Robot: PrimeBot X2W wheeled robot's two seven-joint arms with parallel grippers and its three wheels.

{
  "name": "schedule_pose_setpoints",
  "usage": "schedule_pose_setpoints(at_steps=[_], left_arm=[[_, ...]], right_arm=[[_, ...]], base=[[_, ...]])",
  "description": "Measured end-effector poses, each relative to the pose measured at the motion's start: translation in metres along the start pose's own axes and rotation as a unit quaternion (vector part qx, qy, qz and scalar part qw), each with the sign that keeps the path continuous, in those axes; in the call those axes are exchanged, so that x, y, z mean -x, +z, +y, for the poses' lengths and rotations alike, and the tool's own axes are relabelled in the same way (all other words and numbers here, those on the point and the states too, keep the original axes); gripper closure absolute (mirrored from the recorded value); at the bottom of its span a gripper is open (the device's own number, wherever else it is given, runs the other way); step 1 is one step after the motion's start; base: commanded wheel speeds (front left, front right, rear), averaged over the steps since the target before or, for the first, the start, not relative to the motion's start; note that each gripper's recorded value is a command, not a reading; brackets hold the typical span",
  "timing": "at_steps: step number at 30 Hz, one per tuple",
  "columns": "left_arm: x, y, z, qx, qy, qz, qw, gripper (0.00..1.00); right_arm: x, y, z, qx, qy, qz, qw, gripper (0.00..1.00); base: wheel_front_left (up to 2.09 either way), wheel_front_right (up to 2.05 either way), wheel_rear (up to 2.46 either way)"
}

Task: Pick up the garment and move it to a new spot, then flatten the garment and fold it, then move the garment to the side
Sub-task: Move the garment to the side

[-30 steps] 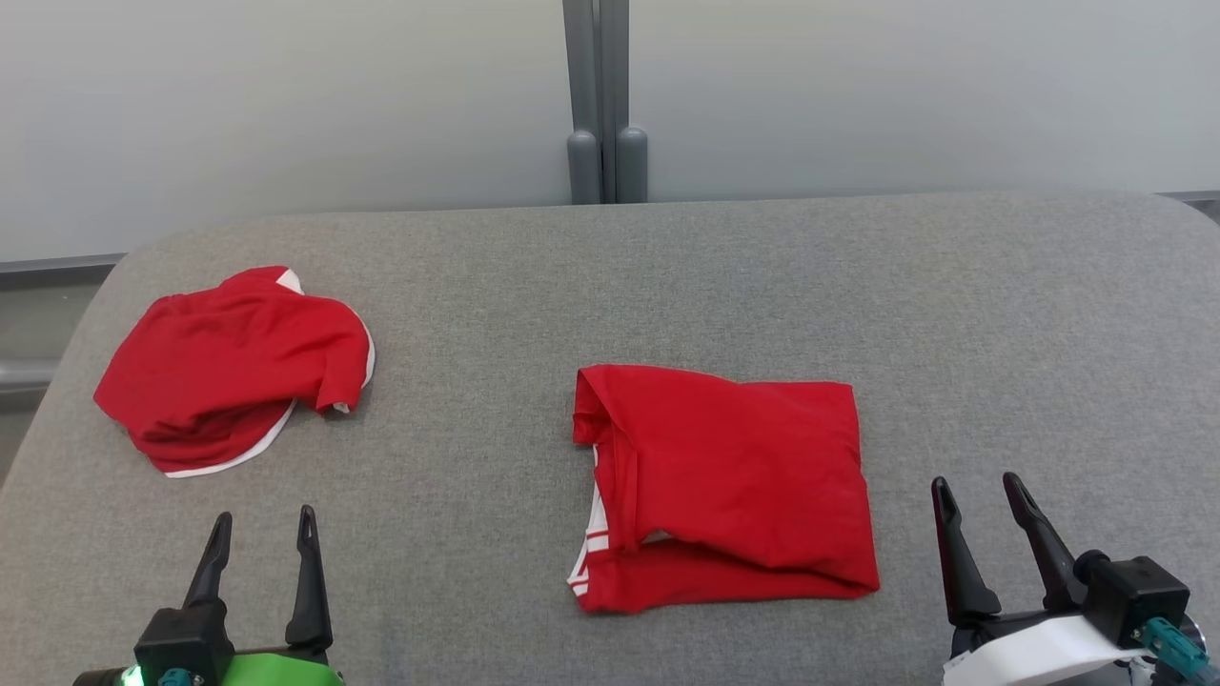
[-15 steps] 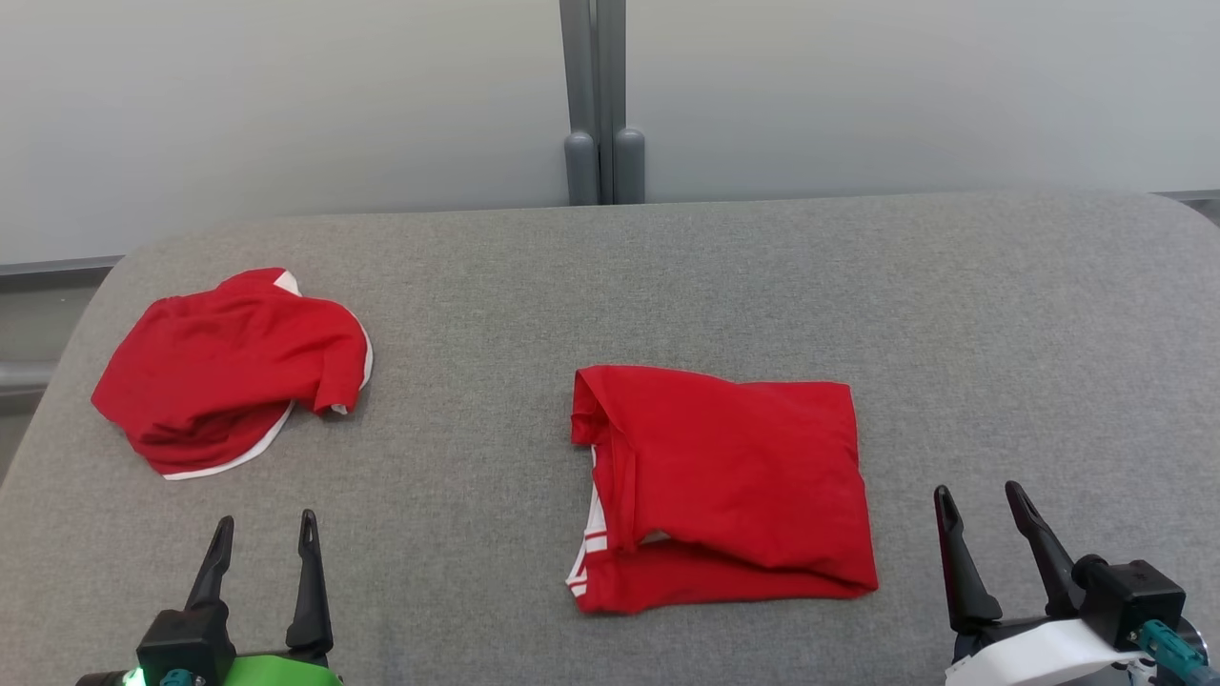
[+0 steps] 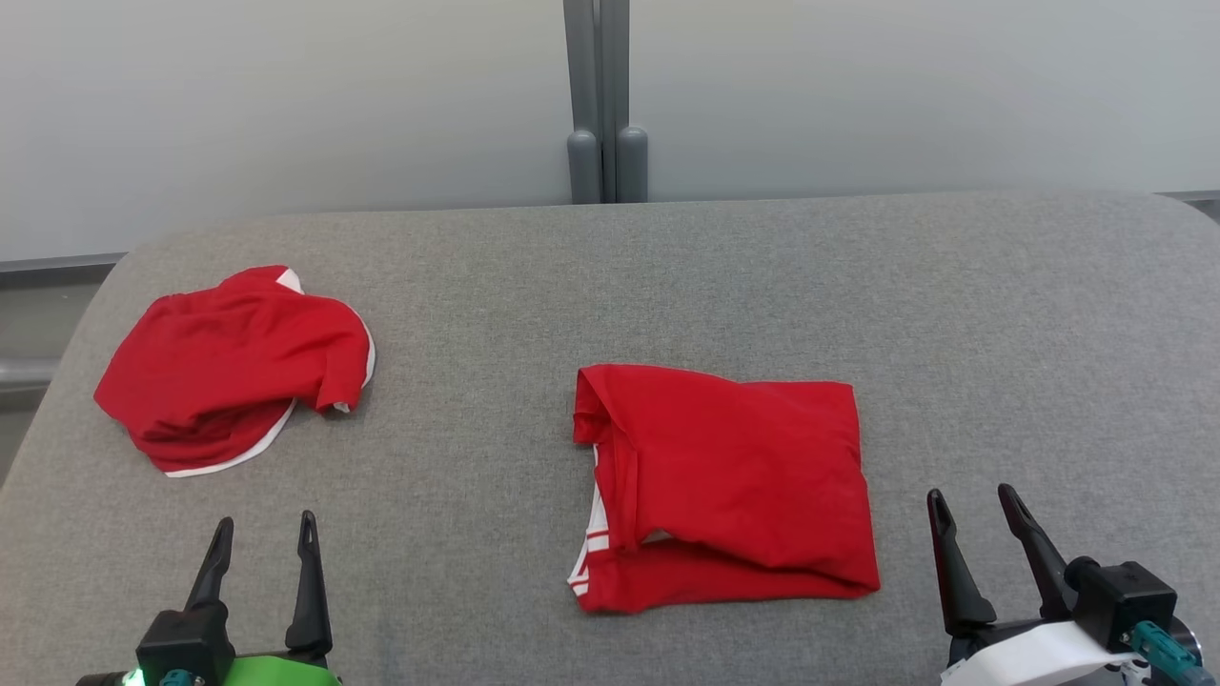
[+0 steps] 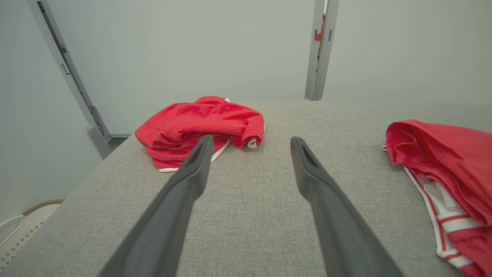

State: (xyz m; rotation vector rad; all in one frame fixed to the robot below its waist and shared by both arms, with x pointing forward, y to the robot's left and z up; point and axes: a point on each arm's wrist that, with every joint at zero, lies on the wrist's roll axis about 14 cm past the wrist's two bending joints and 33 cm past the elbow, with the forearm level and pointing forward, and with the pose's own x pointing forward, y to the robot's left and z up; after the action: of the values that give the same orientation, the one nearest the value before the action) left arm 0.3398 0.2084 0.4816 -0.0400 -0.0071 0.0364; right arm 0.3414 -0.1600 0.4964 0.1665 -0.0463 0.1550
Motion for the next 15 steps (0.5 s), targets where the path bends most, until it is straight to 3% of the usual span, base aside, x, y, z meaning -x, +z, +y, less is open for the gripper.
schedule_pose_setpoints(at_steps=[15], left_arm=[[0.0002, -0.0004, 0.0006, -0.002, 0.000, 0.001, 1.000, 0.00]], right_arm=[[-0.0006, -0.0031, 0.0007, 0.001, 0.003, 0.005, 1.000, 0.00]], base=[[0.00, 0.00, 0.00]])
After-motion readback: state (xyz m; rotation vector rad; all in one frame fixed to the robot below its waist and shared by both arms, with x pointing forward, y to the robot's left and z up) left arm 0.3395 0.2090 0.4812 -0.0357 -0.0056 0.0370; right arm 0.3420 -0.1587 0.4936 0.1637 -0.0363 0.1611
